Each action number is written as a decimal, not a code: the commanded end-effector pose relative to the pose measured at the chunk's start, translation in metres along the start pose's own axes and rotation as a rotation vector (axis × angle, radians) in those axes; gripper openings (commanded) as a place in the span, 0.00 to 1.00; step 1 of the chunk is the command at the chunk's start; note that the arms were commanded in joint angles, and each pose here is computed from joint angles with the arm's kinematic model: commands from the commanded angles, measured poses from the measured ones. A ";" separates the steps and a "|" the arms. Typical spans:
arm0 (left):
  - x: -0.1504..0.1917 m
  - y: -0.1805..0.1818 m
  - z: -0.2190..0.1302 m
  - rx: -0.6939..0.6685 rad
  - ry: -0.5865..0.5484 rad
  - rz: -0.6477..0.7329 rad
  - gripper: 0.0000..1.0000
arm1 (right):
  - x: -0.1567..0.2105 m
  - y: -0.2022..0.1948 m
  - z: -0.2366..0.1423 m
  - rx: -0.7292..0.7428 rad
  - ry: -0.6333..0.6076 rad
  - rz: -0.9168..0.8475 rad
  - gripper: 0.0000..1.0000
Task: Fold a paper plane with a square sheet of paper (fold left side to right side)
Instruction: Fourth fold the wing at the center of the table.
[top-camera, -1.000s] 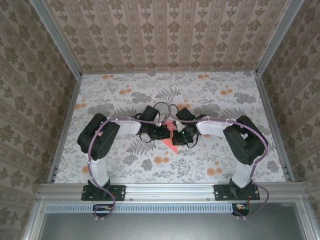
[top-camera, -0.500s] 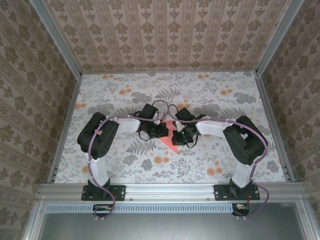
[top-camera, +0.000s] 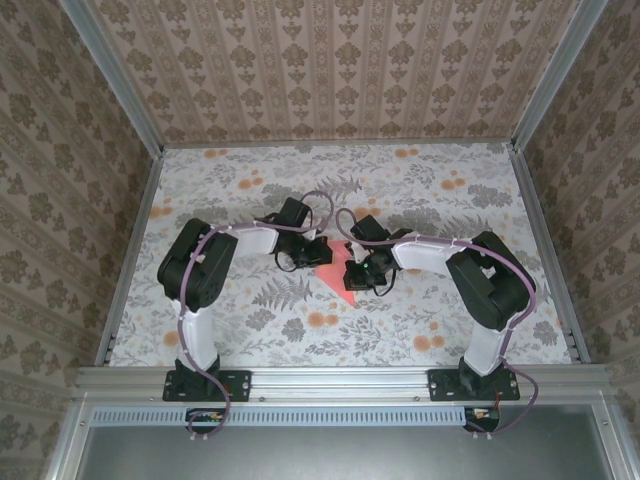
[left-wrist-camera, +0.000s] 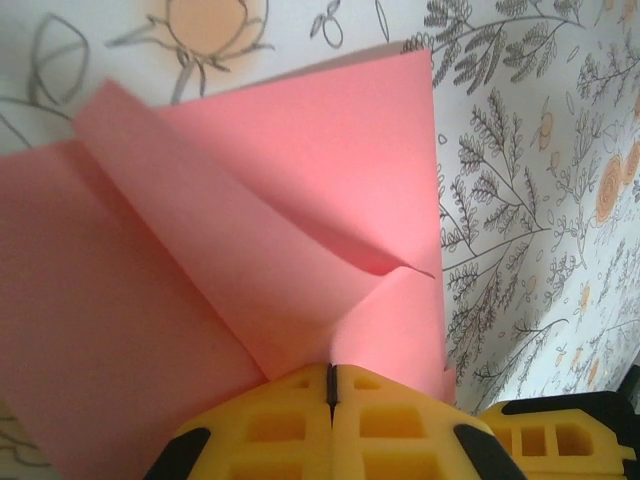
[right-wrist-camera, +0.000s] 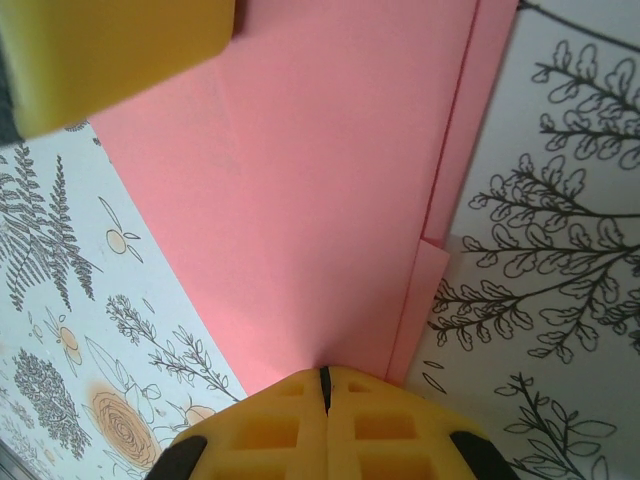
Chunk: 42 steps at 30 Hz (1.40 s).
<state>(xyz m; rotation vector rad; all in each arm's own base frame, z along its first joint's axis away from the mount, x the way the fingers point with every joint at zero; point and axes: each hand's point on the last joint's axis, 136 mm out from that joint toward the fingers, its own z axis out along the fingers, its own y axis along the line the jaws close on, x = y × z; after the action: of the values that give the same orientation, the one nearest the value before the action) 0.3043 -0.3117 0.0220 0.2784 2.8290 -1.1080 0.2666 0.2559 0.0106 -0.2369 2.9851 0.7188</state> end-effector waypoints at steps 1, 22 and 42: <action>-0.025 0.033 -0.005 -0.104 -0.068 -0.005 0.05 | 0.052 -0.065 0.015 0.255 0.167 0.068 0.00; -0.060 0.050 -0.014 -0.131 -0.108 -0.010 0.05 | 0.061 -0.068 0.013 0.267 0.196 0.077 0.00; -0.078 0.049 -0.074 -0.125 -0.226 -0.017 0.19 | 0.023 -0.026 0.005 0.074 0.027 0.074 0.07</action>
<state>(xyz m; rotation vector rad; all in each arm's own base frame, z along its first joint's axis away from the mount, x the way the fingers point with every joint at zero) 0.3833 -0.2573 0.0294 0.1233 2.7513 -0.9697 0.2673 0.2568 0.0128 -0.2191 2.9571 0.7437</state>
